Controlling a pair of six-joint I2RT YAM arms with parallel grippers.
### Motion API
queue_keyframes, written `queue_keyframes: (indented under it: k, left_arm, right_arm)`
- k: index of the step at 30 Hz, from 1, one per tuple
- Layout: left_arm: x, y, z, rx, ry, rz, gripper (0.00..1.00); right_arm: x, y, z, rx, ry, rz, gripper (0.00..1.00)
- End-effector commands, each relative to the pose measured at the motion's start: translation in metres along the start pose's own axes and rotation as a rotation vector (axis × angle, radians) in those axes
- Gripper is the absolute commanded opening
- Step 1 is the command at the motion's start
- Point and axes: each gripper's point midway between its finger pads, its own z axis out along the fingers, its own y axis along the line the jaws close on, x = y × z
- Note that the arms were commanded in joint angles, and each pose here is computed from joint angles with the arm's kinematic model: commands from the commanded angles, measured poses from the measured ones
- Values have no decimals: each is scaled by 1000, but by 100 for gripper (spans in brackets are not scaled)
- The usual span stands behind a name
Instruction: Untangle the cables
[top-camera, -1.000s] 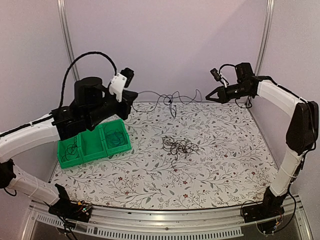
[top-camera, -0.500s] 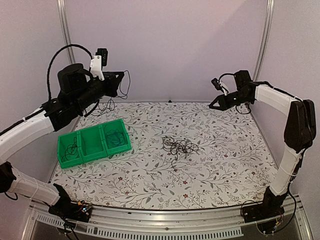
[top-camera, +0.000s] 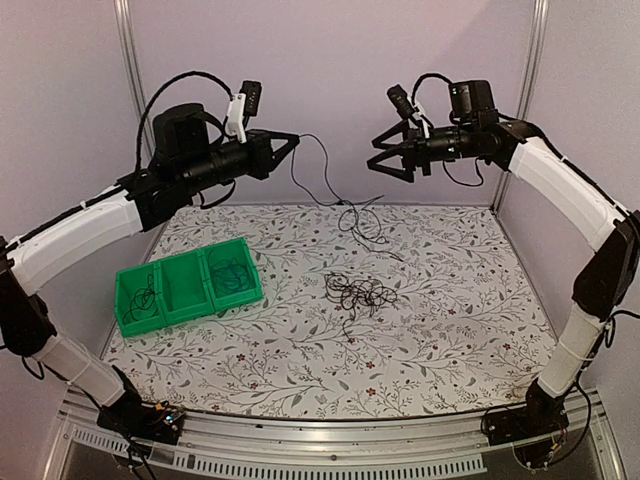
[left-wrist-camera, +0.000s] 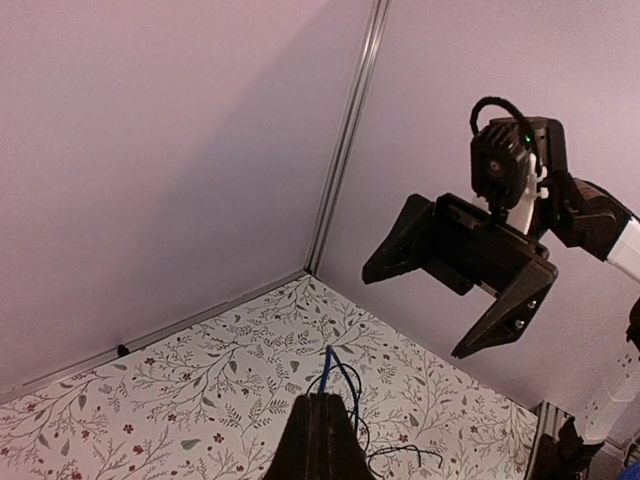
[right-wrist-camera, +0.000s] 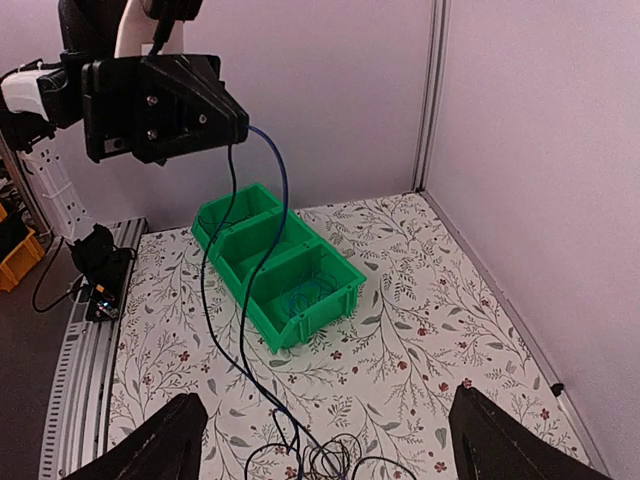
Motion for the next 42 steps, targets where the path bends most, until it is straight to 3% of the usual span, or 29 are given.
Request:
queue_keyframes:
  k: [1,9,15,16,17,19,20,21,23,25,30,34,39,42]
  left_arm:
    - [4,-27,13,137,35,1,0]
    - [15,-53,25,244,85,15,0]
    - [21,-68,29,311,115,28,0]
    - [27,-67,28,308,145,22,0]
    - [29,-66,28,307,153,22,0]
    - [32,-63,29,293,165,28,0]
    - [35,-60,29,273,172,33,0]
    - [39,-55,30,250,182,38,0]
    - [50,-45,30,204,201,51,21]
    - [62,-42,32,185,209,74,33]
    - [77,-59,43,247,166,121,40]
    - [90,-59,58,228,157,137,38]
    - [109,-23,72,52,133,97,17]
    - [110,3,67,-50,42,47,9]
  right_arm:
    - [-31,21,4,-49,-75,-91,88]
    - [-20,52,39,-196,-59,-23,84]
    - [-25,47,51,-210,-88,60,66]
    - [-23,44,54,-208,-84,66,59]
    - [-21,43,56,-208,-81,70,45]
    - [-20,39,58,-189,-76,74,9]
    - [-20,36,58,-172,-74,78,0]
    - [-20,35,57,-159,-71,81,0]
    - [-25,37,51,-145,-73,69,0]
    - [-28,39,47,-136,-75,62,0]
    - [-30,39,39,-91,-67,66,0]
    - [-31,39,34,-73,-65,62,0]
    - [-48,44,23,-59,-94,51,0]
    - [-59,47,15,-51,-109,44,0]
